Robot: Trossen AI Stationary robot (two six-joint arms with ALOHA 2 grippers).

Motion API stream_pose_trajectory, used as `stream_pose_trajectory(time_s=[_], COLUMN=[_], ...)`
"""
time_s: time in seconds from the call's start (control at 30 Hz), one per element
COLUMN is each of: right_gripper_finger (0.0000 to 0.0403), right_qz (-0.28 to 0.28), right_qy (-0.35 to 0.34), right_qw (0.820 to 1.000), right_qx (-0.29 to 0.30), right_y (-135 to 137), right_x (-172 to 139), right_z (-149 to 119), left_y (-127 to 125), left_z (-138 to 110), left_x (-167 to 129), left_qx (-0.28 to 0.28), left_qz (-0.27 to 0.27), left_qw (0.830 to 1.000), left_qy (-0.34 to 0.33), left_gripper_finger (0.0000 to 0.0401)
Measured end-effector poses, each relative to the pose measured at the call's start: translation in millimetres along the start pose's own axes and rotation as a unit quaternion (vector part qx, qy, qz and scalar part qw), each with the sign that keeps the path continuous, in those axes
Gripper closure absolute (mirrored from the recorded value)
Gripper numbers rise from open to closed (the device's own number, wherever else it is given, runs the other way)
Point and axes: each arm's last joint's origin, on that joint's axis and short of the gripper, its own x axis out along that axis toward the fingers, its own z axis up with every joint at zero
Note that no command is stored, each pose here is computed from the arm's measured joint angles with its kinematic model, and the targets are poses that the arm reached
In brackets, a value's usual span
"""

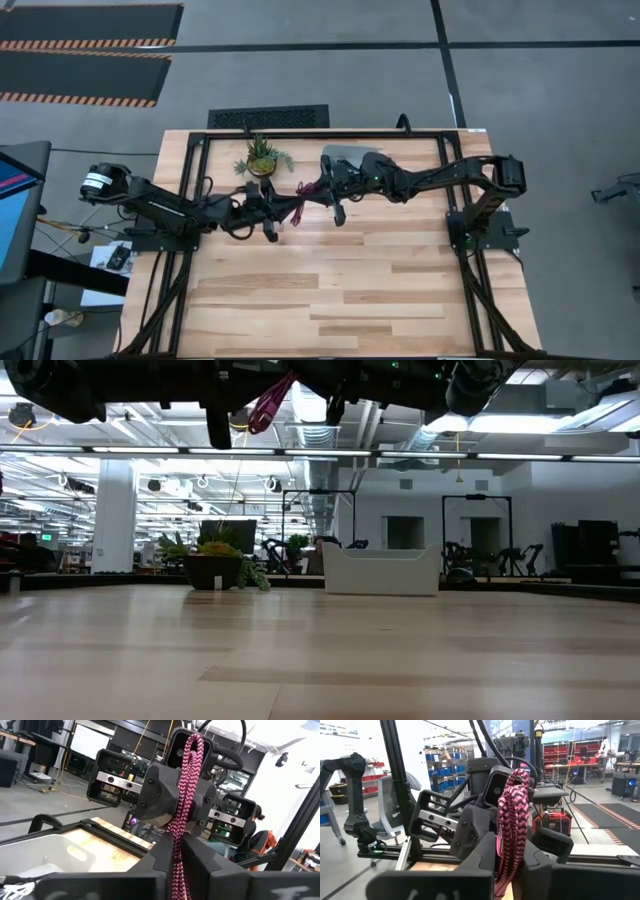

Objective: Pick and place USB-C Cables
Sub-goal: Put the pink charger cable into the white bin

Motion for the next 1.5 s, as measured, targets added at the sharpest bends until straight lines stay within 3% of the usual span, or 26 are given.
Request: stream_pose_trajectory(time_s=[0.4,0.53,0.73,0.97,1.27,1.5], right_gripper_finger=[0.0375,0.0375,0.0375,0.0375,0.0376,0.0376], right_qz=[-0.037,-0.071,-0.140,-0.271,-0.332,-0.337], right_qy=[0.021,0.042,0.099,0.212,0.334,0.390], right_qw=[0.999,0.997,0.985,0.938,0.882,0.857], right_qx=[0.005,-0.002,-0.024,-0.050,-0.025,-0.004], right_y=[-18.3,-30.1,-51.8,-84.3,-117.0,-130.5], right_x=[-9.9,-23.1,-51.3,-87.7,-116.8,-121.8], right_z=[3.7,14.3,28.3,22.9,-6.8,-31.1], left_y=[0.2,-0.4,2.6,6.6,8.4,10.5], left_z=[1.2,4.3,2.4,-6.4,-7.9,-9.2], left_x=[-1.6,-4.5,-9.0,-10.8,-11.3,-11.6], left_qx=[-0.001,0.004,-0.003,-0.005,0.000,-0.006], left_qz=[0.005,0.005,0.026,0.046,0.064,0.082], left_qw=[1.000,1.000,0.997,0.993,0.992,0.990], left_qy=[0.010,0.022,0.066,0.109,0.112,0.114], left_gripper_finger=[0.0196,0.0161,0.0153,0.0153,0.0153,0.0153])
